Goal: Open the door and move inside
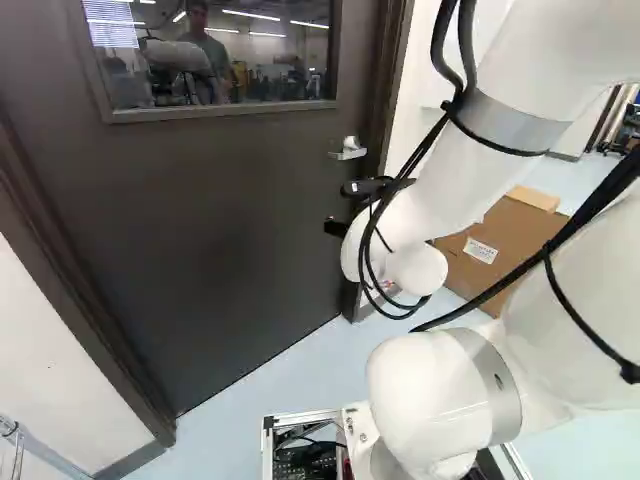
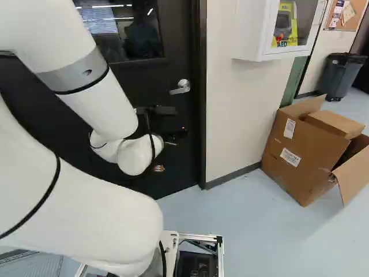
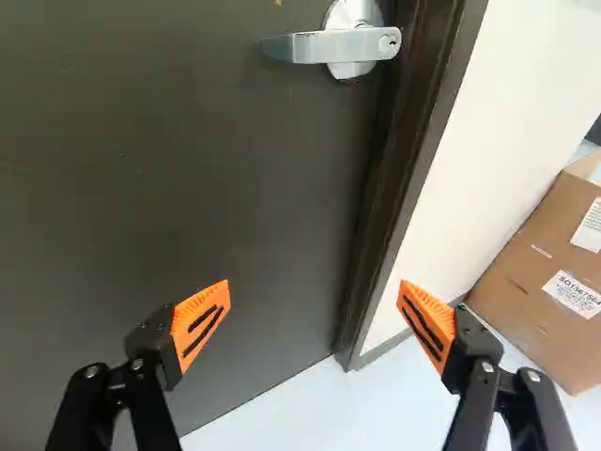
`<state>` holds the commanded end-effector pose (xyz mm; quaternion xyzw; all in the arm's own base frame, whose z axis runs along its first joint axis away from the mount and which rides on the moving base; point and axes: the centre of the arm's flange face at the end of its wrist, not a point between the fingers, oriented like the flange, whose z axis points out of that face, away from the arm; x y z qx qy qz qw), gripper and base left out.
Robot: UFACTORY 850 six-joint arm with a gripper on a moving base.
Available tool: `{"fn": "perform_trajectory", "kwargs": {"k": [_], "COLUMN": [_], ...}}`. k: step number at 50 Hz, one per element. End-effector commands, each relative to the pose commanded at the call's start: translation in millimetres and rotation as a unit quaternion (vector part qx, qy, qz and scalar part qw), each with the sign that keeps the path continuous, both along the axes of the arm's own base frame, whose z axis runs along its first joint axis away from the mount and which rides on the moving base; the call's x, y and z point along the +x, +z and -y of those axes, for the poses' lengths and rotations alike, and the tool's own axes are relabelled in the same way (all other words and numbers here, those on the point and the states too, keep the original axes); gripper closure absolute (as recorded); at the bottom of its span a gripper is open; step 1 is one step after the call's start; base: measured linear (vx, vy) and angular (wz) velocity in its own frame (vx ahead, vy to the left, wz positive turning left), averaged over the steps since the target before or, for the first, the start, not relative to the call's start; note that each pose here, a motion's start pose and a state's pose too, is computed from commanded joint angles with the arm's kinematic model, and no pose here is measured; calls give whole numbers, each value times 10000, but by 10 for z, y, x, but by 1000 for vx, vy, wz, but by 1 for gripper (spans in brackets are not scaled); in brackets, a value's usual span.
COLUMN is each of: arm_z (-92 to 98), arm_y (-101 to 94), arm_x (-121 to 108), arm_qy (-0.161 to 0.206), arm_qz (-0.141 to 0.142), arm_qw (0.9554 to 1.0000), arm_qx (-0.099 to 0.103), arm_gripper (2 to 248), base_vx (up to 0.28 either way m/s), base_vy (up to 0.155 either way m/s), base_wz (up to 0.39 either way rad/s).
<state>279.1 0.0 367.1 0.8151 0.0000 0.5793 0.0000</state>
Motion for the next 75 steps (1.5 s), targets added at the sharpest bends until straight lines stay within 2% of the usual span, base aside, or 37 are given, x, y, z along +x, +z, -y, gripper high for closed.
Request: {"fn": "perform_trajectory", "kwargs": {"k": [35,75], "arm_z": [0,0], "arm_y": [326,748], "arm_x": [329,755], "arm_qy": [0,0], "arm_qz": [404,871], "arm_qw": [9992,9962], "arm_qx": [0,0], "arm_gripper": [3,3], "base_vx": [0,0], "base_vy": [0,0], "base_wz": [0,0]}}
